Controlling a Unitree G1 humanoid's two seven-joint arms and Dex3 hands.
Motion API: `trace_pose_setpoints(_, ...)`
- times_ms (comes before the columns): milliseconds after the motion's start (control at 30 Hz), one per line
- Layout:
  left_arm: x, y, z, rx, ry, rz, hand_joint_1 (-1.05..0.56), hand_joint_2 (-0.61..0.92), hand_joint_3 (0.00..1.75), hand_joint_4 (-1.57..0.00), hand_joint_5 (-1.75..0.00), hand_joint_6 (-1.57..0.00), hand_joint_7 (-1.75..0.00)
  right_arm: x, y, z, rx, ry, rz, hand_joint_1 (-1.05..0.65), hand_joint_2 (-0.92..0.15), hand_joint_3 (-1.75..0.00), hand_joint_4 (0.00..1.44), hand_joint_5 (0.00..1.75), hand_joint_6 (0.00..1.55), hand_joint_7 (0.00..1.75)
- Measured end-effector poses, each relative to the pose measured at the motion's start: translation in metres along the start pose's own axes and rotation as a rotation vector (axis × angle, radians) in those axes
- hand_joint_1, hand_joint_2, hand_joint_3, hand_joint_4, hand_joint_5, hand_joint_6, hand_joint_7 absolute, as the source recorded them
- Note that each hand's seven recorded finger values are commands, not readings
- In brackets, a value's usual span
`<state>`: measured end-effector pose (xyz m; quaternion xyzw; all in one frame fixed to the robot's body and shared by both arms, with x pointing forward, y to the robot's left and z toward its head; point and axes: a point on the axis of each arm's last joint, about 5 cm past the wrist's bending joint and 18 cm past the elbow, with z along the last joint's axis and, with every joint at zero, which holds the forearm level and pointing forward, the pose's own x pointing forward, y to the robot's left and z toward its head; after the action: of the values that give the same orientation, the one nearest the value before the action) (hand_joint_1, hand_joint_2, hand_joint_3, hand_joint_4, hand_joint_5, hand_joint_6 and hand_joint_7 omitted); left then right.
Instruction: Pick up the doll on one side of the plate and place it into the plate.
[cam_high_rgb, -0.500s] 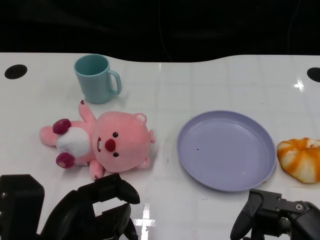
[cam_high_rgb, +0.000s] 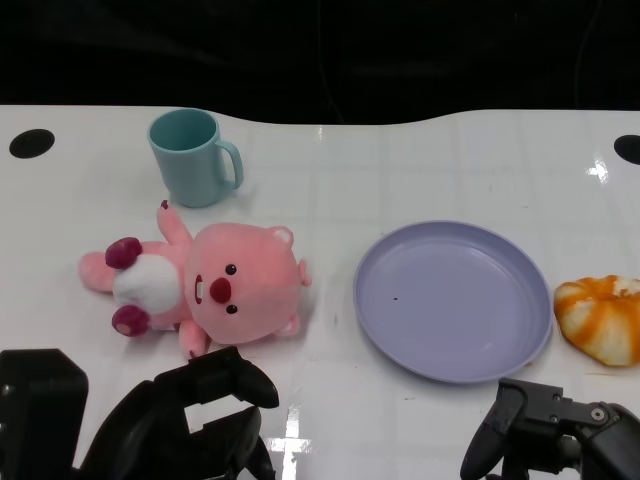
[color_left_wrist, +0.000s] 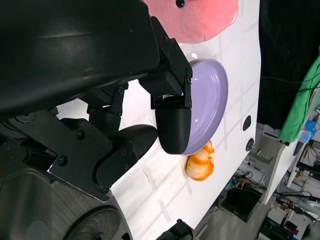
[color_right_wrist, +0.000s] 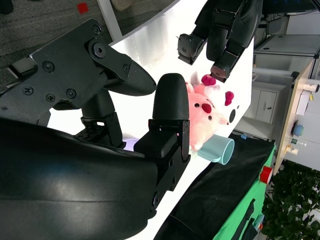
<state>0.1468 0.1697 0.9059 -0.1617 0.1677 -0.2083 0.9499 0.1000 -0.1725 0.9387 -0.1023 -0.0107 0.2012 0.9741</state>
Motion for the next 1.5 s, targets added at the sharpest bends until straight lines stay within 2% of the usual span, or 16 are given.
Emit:
trace_pose_setpoints(467,0.0,0.0,0.0,0.0,-0.001,0.002,-0.28,0.51,1.14,-0.7,-1.67,-0.68,-1.43,0.0,0.0,0.0,-0.002,0.002,0.0,-0.13,-0.5,-1.15,0.66,1.73,0.61,1.38)
trace_pose_setpoints(733,0.0,0.001,0.001,0.006,-0.011,0.005,-0.3,0.47,1.15,-0.67,-1.57,-0.7,-1.27,0.001,0.0,0.0,-0.005,-0.002,0.003,-0.14,-0.5,-1.15,0.65,1.73,0.6,1.39)
trace_pose_setpoints(1067,-0.001,0.004,0.005,0.011,-0.032,0.021,-0.27,0.44,1.17,-0.66,-1.55,-0.68,-1.19,0.005,0.002,0.0,-0.008,-0.009,0.01,-0.13,-0.5,-1.16,0.66,1.74,0.6,1.39)
trace_pose_setpoints(1200,0.0,0.006,0.011,0.031,-0.086,0.013,-0.28,0.52,1.03,-0.67,-1.48,-0.68,-1.08,0.007,0.002,0.0,-0.019,-0.008,0.004,-0.12,-0.49,-1.17,0.66,1.73,0.6,1.39)
trace_pose_setpoints(1333,0.0,0.007,0.015,0.046,-0.12,0.013,-0.31,0.69,0.7,-0.6,-1.43,-0.6,-1.0,0.007,0.002,-0.001,-0.018,-0.009,0.005,-0.12,-0.49,-1.17,0.65,1.72,0.6,1.39)
trace_pose_setpoints(1500,-0.002,0.006,0.023,0.116,-0.173,0.025,-0.32,0.78,0.56,-0.55,-1.38,-0.55,-0.95,0.007,0.002,-0.001,-0.018,-0.008,0.005,-0.12,-0.5,-1.15,0.66,1.7,0.61,1.38)
